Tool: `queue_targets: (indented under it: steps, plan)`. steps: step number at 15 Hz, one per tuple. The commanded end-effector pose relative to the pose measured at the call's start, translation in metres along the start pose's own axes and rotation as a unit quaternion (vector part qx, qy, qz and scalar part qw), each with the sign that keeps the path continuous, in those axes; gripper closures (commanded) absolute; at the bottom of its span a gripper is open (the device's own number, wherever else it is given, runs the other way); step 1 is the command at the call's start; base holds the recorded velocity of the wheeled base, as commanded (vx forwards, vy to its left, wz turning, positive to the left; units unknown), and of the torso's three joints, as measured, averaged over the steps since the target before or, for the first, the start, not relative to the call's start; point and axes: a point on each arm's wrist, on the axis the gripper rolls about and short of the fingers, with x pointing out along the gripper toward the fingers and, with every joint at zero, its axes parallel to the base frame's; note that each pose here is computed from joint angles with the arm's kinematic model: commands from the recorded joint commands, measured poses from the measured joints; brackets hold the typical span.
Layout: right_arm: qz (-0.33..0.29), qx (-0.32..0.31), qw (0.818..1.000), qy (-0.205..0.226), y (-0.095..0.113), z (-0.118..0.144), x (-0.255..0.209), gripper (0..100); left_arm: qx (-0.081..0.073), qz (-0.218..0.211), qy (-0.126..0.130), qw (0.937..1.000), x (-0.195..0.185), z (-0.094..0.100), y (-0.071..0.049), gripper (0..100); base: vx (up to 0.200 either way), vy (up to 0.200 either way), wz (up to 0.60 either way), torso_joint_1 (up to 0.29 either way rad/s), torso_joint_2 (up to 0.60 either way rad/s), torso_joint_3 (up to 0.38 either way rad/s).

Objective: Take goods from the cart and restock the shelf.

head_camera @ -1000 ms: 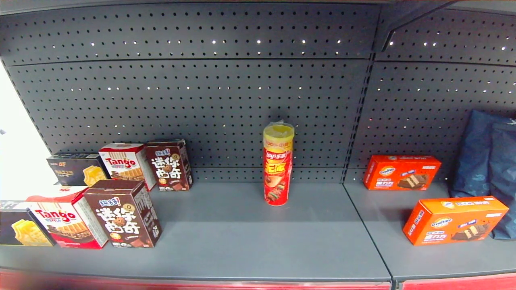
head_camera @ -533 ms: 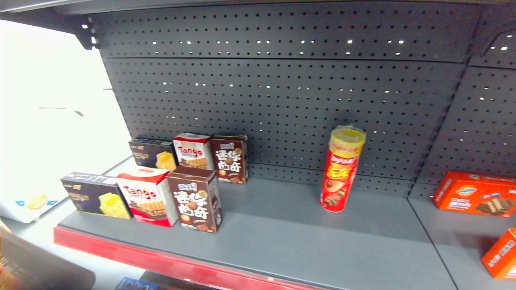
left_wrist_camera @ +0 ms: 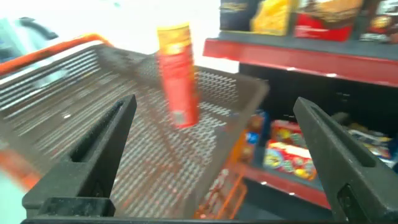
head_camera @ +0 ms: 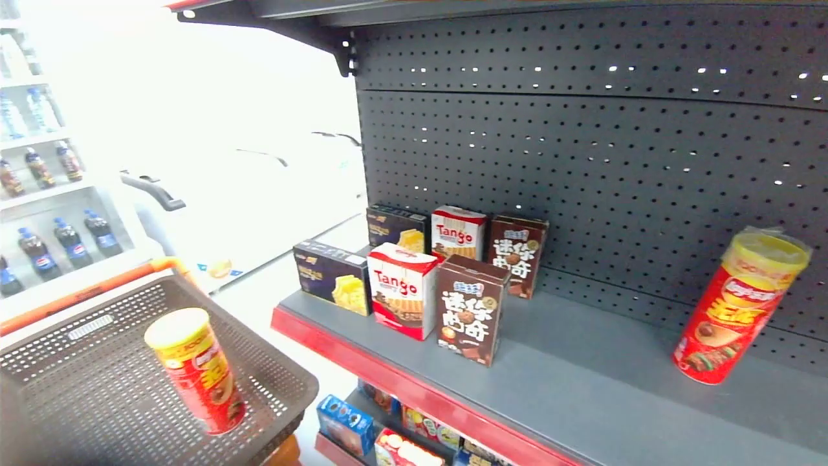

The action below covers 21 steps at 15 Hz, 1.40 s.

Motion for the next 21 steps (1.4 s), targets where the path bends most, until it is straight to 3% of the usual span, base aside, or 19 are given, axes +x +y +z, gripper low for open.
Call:
queue_targets:
  steps: [1, 6, 7, 8, 9, 11, 12, 13, 14, 16, 20, 21]
  plan:
    - [0.000, 0.000, 1.000, 0.001, 0.000, 0.000, 0.000, 0, -0.001, 0.001, 0.001, 1.0000, 0.000, 0.000, 0.000, 0, 0.000, 0.000, 0.60, -0.002, 0.00, 0.007]
    - [0.000, 0.001, 1.000, 0.001, 0.000, 0.000, 0.000, 0, 0.001, 0.001, 0.000, 1.0000, 0.000, 0.000, 0.000, 0, 0.000, 0.000, 0.48, 0.001, 0.00, 0.002]
    - [0.000, 0.001, 1.000, 0.001, 0.000, 0.000, 0.000, 0, 0.005, 0.000, -0.012, 0.9999, -0.001, 0.005, 0.000, 0, 0.000, 0.000, 0.00, 0.000, 0.00, 0.000]
    - [0.000, 0.001, 1.000, 0.001, 0.000, 0.000, 0.000, 0, 0.011, 0.000, -0.029, 0.9995, -0.007, 0.033, 0.001, 0, 0.000, 0.000, 0.00, 0.000, 0.00, 0.000]
    - [0.000, 0.001, 1.000, 0.001, 0.000, 0.000, 0.000, 0, 0.009, 0.002, 0.008, 0.9999, -0.002, 0.047, 0.002, 0, 0.000, 0.000, 0.00, 0.000, 0.00, 0.000]
    - [0.000, 0.001, 1.000, 0.001, 0.000, 0.000, 0.000, 0, 0.008, -0.007, 0.040, 0.9991, 0.013, 0.082, 0.005, 0, 0.000, 0.000, 0.00, 0.000, 0.00, 0.000]
    - [0.000, 0.001, 1.000, 0.001, 0.000, 0.000, 0.000, 0, 0.016, -0.016, 0.072, 0.9971, 0.032, 0.100, 0.007, 0, 0.000, 0.000, 0.00, 0.000, 0.00, 0.000]
    - [0.000, 0.001, 1.000, 0.000, 0.000, 0.000, 0.000, 0, 0.040, -0.023, 0.113, 0.9926, 0.056, 0.114, 0.009, 0, 0.000, 0.000, 0.00, 0.000, 0.00, 0.000]
    - [0.000, 0.001, 1.000, 0.001, 0.000, 0.000, 0.000, 0, 0.048, -0.029, 0.148, 0.9874, 0.075, 0.117, 0.010, 0, 0.000, 0.000, 0.00, 0.000, 0.00, 0.000]
    - [0.000, 0.001, 1.000, 0.001, 0.000, 0.000, 0.000, 0, 0.049, -0.057, 0.178, 0.9811, 0.101, 0.116, 0.008, 0, 0.000, 0.000, 0.00, 0.000, 0.00, 0.000]
    - [0.000, 0.001, 1.000, 0.001, 0.000, 0.000, 0.000, 0, 0.058, -0.126, 0.196, 0.9708, 0.139, 0.106, -0.009, 0, 0.000, 0.000, 0.00, 0.000, 0.00, 0.000]
    - [0.000, 0.001, 1.000, 0.001, 0.000, 0.000, 0.000, 0, 0.061, -0.156, 0.208, 0.9637, 0.151, 0.100, -0.018, 0, 0.000, 0.000, 0.00, 0.000, 0.00, 0.000]
